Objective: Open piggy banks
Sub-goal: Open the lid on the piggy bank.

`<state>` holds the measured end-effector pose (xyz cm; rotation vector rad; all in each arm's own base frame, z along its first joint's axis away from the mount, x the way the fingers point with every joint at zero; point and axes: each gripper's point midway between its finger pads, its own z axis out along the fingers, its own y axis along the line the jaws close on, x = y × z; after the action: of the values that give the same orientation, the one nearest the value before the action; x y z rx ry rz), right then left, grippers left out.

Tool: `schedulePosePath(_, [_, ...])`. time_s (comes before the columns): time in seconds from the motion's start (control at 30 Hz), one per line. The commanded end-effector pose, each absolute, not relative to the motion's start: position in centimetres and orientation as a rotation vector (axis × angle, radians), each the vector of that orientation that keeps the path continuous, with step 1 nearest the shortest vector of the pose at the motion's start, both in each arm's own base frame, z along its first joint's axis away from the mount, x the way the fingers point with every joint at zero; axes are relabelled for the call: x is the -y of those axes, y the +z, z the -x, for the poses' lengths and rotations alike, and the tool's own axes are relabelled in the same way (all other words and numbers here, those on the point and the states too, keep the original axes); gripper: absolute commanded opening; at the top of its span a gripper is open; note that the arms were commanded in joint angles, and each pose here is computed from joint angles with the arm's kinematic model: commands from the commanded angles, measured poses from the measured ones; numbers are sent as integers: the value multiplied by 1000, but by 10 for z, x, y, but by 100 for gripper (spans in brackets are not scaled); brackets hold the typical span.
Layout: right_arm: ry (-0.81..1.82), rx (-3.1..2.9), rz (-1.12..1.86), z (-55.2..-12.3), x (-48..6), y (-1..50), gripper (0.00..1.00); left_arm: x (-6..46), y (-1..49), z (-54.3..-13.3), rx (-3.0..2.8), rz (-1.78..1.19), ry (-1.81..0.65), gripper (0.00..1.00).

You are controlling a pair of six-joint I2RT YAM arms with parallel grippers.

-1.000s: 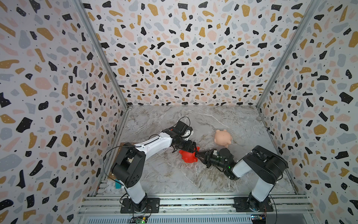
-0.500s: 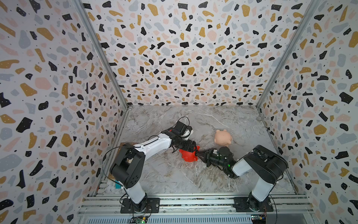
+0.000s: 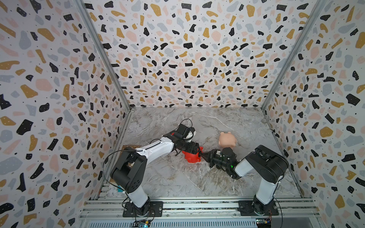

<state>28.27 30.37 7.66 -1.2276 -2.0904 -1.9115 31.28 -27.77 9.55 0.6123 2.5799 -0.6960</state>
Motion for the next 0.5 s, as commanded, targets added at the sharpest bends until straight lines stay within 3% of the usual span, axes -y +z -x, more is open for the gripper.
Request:
schedulePosePath(0.0, [-1839, 2012, 1541, -309, -283, 53, 0, 285, 80, -272, -2688, -703, -823, 87])
schedulePosePath(0.1, [-1905, 2093, 1489, -314, -280, 60, 0, 285, 78, -273, -2699, -703, -815, 87])
schedulePosePath(0.47, [-2046, 2719, 869, -322, -293, 83, 0, 292, 83, -280, -2700, -712, -844, 87])
